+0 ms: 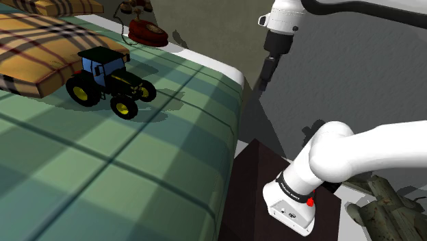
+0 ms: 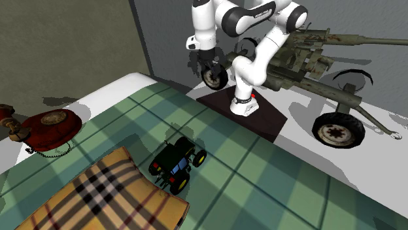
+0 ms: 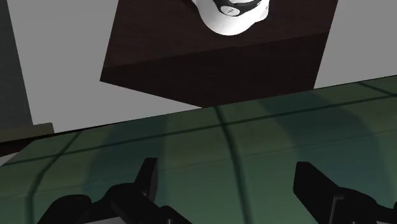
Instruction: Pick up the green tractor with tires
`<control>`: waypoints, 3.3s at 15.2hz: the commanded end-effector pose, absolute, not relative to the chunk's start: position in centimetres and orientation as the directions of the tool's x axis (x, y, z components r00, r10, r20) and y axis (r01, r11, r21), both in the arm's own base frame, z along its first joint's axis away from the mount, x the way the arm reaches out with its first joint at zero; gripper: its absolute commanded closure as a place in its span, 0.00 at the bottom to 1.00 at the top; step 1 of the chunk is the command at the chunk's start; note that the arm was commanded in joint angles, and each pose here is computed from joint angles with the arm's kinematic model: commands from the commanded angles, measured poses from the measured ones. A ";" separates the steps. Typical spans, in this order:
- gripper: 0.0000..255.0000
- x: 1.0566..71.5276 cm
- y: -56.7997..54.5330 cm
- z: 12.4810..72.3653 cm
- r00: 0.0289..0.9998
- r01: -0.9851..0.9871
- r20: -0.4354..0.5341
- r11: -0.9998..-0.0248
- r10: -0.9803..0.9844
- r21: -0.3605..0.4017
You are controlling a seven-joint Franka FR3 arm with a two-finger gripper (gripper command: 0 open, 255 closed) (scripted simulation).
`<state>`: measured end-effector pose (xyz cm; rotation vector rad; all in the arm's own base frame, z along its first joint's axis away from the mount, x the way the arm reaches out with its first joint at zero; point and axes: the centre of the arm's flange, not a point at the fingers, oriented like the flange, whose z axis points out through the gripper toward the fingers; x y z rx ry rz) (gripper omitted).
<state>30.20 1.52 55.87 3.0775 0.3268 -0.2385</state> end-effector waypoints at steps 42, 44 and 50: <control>0.00 53.3 31.3 50.7 0.753 0.643 0.143 -0.764 0.643 0.048; 1.00 53.4 31.3 50.7 0.753 0.643 0.143 -0.764 0.643 0.048; 1.00 53.4 31.3 50.7 0.753 0.643 0.143 -0.764 0.643 0.048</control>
